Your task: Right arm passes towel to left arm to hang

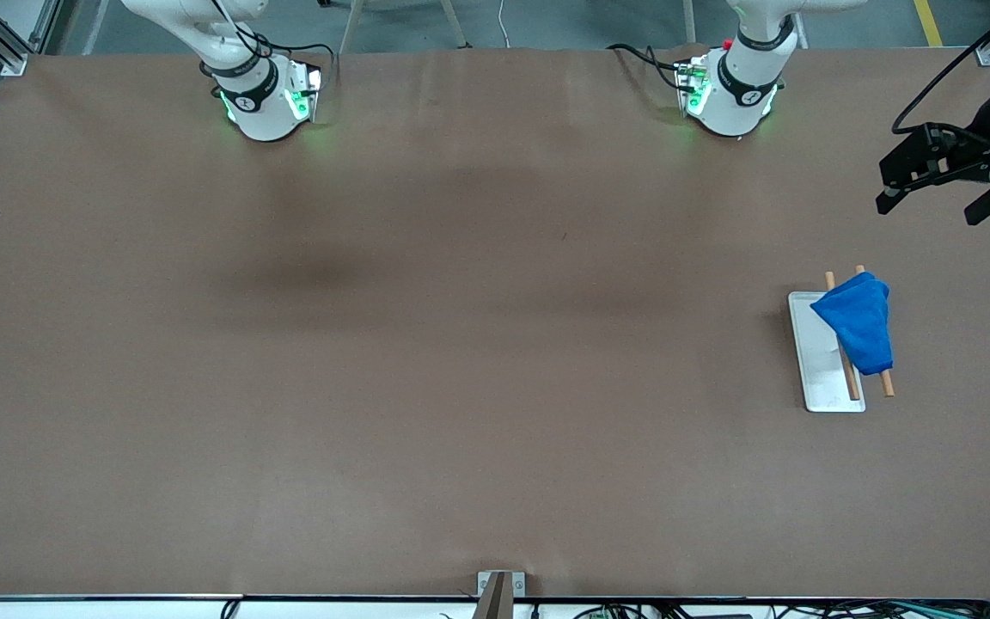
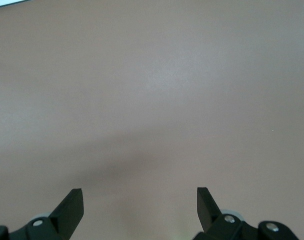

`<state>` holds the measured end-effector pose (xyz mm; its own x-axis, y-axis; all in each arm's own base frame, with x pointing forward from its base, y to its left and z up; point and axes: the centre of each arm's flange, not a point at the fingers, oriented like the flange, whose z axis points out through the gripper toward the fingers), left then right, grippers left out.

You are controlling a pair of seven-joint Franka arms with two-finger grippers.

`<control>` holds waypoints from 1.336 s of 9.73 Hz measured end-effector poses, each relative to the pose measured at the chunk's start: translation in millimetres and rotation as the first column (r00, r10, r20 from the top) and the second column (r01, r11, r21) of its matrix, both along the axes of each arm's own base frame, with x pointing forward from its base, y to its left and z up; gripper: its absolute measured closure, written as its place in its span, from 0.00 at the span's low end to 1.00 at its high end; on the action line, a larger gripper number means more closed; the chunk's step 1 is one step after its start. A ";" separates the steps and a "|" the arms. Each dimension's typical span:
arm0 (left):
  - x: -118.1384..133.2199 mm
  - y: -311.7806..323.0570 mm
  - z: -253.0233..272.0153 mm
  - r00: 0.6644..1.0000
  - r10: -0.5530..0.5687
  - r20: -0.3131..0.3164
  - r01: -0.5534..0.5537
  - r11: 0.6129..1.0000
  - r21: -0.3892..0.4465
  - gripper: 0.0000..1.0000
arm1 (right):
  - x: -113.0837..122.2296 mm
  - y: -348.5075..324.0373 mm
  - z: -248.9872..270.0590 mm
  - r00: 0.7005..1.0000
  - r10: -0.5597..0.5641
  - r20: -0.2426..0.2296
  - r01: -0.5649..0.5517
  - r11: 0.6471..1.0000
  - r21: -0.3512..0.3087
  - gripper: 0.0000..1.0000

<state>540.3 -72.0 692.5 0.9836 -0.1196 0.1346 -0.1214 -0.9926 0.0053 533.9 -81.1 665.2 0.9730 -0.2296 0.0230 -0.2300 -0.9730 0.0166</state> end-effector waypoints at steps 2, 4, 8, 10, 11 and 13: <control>-4.7 -14.8 -4.5 0.998 0.048 -0.039 -0.048 0.999 0.000 0.00 | 0.0 0.1 0.0 1.000 0.000 0.000 0.000 1.000 0.000 0.00; -7.3 -17.0 -8.7 0.996 0.058 -0.070 -0.059 0.998 -0.013 0.00 | 0.0 0.1 0.0 1.000 0.000 0.000 0.000 1.000 0.000 0.00; -11.2 -13.1 -20.7 0.992 0.060 -0.106 -0.061 0.998 -0.007 0.00 | 0.0 0.0 0.0 1.000 0.000 0.000 0.000 1.000 0.000 0.00; -12.4 -11.8 -21.8 0.992 0.063 -0.109 -0.064 0.998 -0.006 0.00 | 0.0 0.1 0.0 1.000 0.000 0.000 0.000 1.000 0.000 0.00; -12.3 -9.8 -21.7 0.992 0.066 -0.109 -0.067 0.998 -0.006 0.00 | 0.0 0.0 0.0 1.000 0.000 0.000 0.000 1.000 0.000 0.00; -12.1 -8.5 -21.9 0.992 0.067 -0.109 -0.068 0.998 -0.006 0.00 | 0.0 0.0 0.0 1.000 0.000 0.000 0.000 1.000 0.000 0.00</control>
